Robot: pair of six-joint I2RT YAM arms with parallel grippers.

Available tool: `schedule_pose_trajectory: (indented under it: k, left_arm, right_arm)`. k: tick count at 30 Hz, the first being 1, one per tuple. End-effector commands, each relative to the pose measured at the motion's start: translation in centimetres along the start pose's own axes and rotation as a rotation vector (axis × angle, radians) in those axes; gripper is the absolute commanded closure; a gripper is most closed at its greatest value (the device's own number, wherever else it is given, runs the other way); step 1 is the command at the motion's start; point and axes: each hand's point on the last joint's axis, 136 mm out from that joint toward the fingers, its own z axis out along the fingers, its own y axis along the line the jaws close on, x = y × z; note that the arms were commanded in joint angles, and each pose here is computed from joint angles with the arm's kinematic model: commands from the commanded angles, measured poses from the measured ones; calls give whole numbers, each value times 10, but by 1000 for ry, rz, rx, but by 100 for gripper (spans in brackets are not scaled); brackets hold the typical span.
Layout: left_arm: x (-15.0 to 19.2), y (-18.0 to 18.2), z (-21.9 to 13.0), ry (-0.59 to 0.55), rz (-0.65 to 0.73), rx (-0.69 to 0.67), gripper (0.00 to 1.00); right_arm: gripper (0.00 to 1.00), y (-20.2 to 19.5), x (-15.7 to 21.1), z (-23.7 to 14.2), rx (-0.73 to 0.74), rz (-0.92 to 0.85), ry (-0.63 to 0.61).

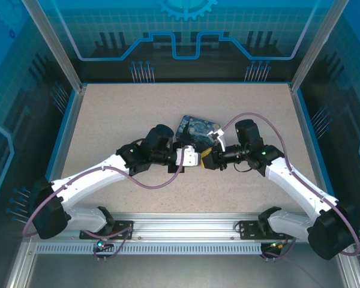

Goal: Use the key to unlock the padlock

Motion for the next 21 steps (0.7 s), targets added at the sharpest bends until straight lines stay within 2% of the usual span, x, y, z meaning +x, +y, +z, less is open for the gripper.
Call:
schedule_pose_trajectory:
  k: [1,4,6,9,11,14,17,21]
  left_arm:
    - [-13,-1,-4,-35,30,11,100]
    - [-14,0,-5,-36,33,8,100]
    - [-12,0,-4,-31,32,4,99]
    - [-11,4,-6,-24,31,-23,81]
    - [-11,7,-10,-25,22,-52,65]
    - [-15,11,-20,-57,-9,-108,50]
    - [-24,19,-37,-156,-79,-197,39]
    - [-41,37,-74,-371,-302,-335,34]
  right_arm:
    - [84,2,-1,1,12,-5,14]
    - [99,1,-2,0,25,-10,5]
    - [100,0,-3,-1,41,-12,-2]
    - [100,-4,-3,-5,80,-13,-13]
    - [100,-8,-4,-9,106,2,-28]
    - [100,-16,-6,-17,128,40,-85]
    - [100,-20,-12,-22,105,75,-185]
    - [100,-23,-24,-28,89,118,-332]
